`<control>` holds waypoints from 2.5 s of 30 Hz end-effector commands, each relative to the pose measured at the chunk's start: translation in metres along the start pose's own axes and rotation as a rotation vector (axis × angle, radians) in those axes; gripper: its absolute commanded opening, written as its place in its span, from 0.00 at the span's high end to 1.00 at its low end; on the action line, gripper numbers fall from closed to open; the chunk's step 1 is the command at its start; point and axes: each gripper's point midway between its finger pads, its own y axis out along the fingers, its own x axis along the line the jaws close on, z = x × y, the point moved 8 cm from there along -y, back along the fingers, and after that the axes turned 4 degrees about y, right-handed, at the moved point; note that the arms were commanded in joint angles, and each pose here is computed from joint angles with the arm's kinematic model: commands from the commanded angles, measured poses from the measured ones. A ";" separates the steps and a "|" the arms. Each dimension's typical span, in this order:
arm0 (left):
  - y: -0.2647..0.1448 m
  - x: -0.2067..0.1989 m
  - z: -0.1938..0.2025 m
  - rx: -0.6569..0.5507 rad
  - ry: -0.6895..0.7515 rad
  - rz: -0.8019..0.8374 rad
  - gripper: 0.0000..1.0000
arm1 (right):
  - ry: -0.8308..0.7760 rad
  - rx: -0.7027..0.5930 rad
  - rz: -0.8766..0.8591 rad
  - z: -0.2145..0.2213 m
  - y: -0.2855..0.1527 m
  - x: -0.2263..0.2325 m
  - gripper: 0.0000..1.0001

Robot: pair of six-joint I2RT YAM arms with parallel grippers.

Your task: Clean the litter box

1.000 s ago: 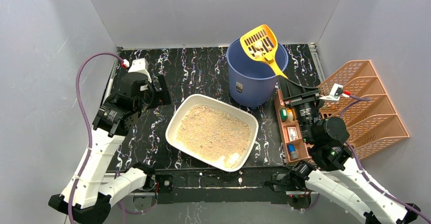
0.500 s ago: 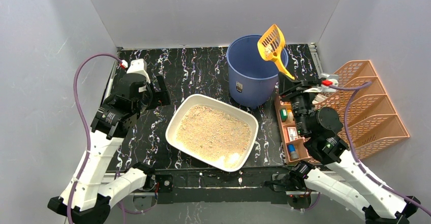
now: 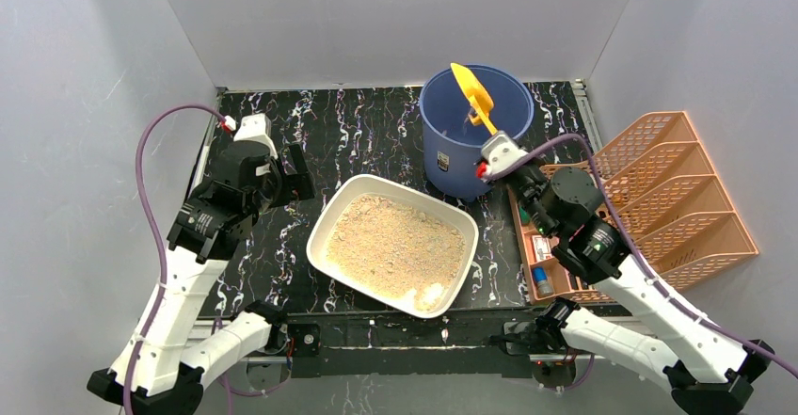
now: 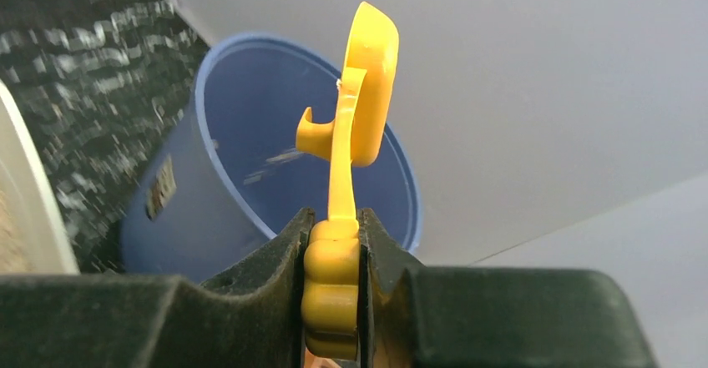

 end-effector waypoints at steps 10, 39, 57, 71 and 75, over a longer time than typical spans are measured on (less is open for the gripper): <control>0.003 0.004 0.024 0.082 -0.011 -0.010 0.02 | -0.460 0.018 -0.084 -0.025 0.005 -0.024 0.99; 0.129 -0.007 0.105 0.378 0.022 -0.154 0.06 | 0.854 0.112 -0.453 -0.093 -0.045 0.013 0.99; 0.194 -0.024 0.123 0.531 0.103 -0.143 0.49 | 0.875 0.701 -0.459 -0.025 -0.064 0.056 0.99; 0.180 -0.018 0.135 0.569 0.163 -0.080 1.00 | 0.805 0.931 -0.340 0.003 -0.062 0.063 0.99; 0.163 -0.013 0.141 0.568 0.169 -0.042 1.00 | 0.782 0.944 -0.298 0.004 -0.061 0.059 0.99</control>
